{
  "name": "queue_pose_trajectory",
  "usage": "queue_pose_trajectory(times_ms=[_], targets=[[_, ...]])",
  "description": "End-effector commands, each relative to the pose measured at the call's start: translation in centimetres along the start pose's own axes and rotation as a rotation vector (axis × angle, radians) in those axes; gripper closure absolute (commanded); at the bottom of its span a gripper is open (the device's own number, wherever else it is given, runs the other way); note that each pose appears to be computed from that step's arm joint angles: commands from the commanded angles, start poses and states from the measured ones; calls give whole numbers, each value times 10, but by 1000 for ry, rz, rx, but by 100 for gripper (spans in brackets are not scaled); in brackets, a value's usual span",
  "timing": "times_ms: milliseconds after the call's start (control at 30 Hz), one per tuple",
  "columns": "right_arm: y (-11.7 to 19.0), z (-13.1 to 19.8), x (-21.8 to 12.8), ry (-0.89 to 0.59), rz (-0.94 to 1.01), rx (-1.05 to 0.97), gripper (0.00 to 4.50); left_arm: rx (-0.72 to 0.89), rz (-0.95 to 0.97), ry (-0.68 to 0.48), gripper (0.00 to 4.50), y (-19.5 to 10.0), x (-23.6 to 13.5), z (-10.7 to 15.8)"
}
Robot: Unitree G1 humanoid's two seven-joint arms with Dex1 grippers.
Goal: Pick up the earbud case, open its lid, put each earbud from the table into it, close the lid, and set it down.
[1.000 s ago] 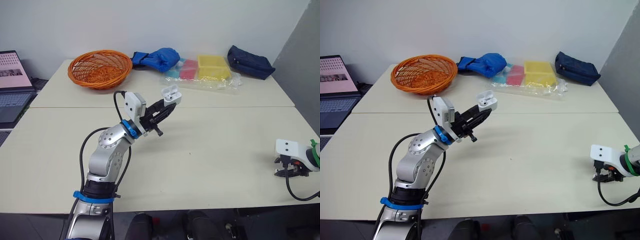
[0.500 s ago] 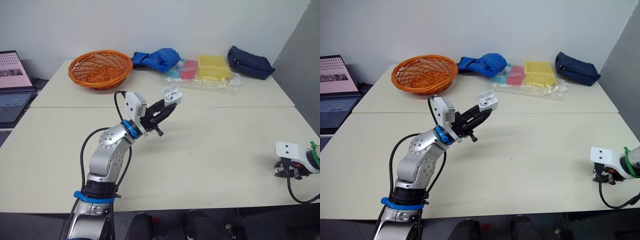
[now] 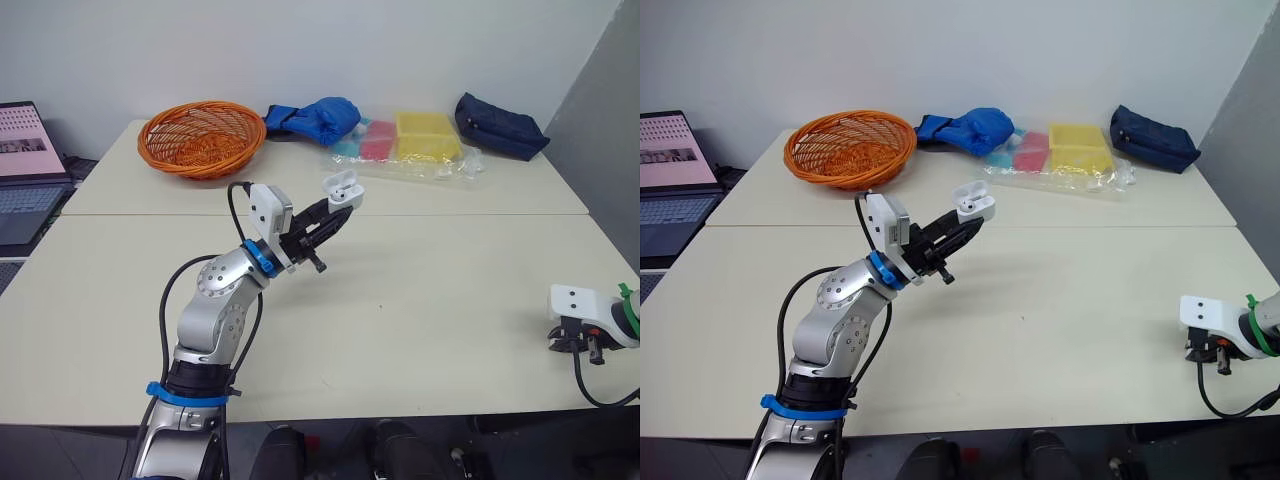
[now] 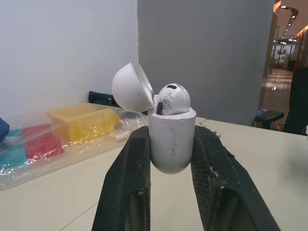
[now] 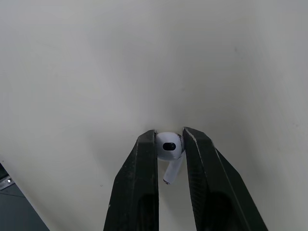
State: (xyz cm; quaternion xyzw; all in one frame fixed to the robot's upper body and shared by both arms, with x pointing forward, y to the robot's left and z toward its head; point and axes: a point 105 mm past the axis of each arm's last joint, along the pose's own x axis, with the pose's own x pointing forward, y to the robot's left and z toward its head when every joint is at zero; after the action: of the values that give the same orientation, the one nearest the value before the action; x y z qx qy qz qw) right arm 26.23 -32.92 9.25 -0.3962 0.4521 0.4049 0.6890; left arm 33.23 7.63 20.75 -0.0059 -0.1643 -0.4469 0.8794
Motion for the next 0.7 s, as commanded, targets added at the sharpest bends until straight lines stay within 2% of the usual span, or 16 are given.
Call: queue_pose_trajectory(times_ms=[33,167,267,400,467,533,600,700], targets=[[0,-4,3,16,-7,19,407,32,-31,-54,372,-6,5,16],[-1,5,0,-22,-15,17,407,32,-36,-55,372,-6,6,16],[-8,31,-6,-123,-40,22,407,33,-37,-57,372,-5,7,14],[-30,100,-26,-431,-173,60,407,36,-41,-62,372,-5,10,11],[-31,136,-40,-618,-193,99,407,36,-43,-67,372,-4,11,10],[-27,195,-76,-973,-228,157,407,35,-44,-71,372,-4,12,9],[-16,233,-107,-1208,-223,184,407,33,-44,-74,372,-4,13,8],[-11,257,-122,-1335,-249,234,407,24,-45,-83,372,-4,16,9]])
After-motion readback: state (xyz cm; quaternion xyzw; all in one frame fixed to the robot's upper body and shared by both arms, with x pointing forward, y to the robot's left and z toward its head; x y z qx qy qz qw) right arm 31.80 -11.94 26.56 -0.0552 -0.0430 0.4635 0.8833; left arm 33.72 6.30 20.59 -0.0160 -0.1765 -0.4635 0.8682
